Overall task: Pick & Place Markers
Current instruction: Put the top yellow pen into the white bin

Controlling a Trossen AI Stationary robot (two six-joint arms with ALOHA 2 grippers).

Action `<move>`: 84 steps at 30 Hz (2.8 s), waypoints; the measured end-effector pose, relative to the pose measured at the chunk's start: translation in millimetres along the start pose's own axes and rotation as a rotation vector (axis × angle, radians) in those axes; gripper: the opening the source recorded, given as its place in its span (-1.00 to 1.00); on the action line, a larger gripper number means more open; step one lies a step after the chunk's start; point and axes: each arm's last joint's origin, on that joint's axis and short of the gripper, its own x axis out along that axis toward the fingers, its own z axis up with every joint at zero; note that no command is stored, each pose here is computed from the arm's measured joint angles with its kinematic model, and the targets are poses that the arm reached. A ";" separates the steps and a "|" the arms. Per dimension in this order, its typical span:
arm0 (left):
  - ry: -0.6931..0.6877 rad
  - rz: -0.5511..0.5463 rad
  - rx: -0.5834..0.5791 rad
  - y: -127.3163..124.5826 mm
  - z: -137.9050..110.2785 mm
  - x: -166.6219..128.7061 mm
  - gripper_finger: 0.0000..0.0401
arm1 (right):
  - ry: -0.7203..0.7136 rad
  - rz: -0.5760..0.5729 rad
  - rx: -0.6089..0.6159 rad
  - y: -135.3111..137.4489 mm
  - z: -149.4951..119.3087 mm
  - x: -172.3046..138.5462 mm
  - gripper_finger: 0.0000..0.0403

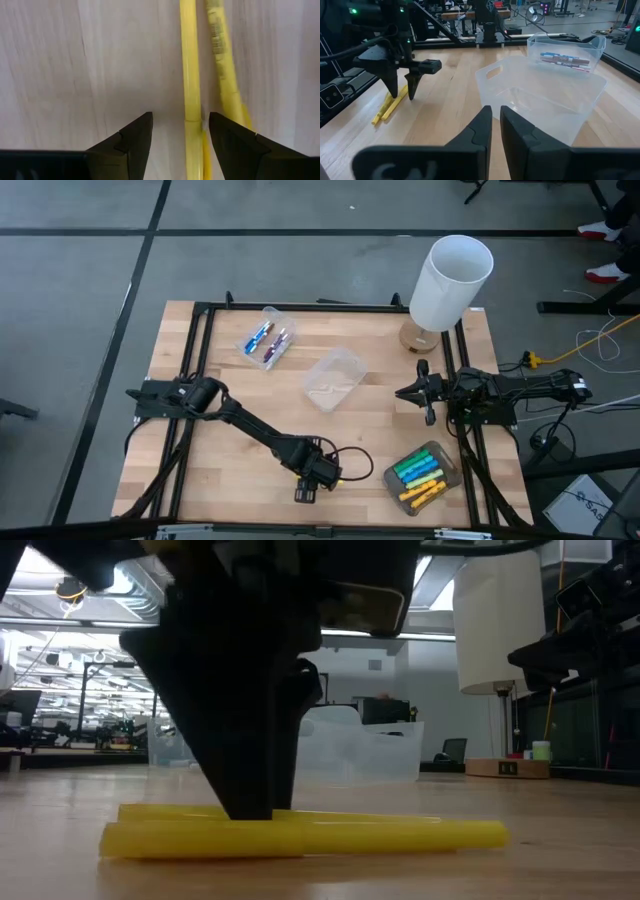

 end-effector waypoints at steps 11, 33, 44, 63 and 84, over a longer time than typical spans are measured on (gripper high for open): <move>0.004 0.002 -0.001 0.2 0.0 2.3 -0.07 | 0.000 0.000 0.000 0.0 0.1 0.0 -0.80; 0.036 0.035 -0.020 2.8 -3.2 3.2 -0.72 | 0.000 0.000 0.000 0.0 0.1 0.0 -0.80; 0.042 0.035 -0.004 2.8 -3.7 3.1 -0.86 | 0.000 0.000 0.000 0.0 -0.1 0.0 -0.80; 0.052 0.011 -0.003 6.4 -2.8 2.0 -0.86 | 0.000 0.000 0.000 0.0 -0.1 0.0 -0.80; 0.055 0.066 0.055 25.0 17.0 -22.4 -0.87 | 0.000 0.000 0.000 0.0 0.1 0.0 -0.80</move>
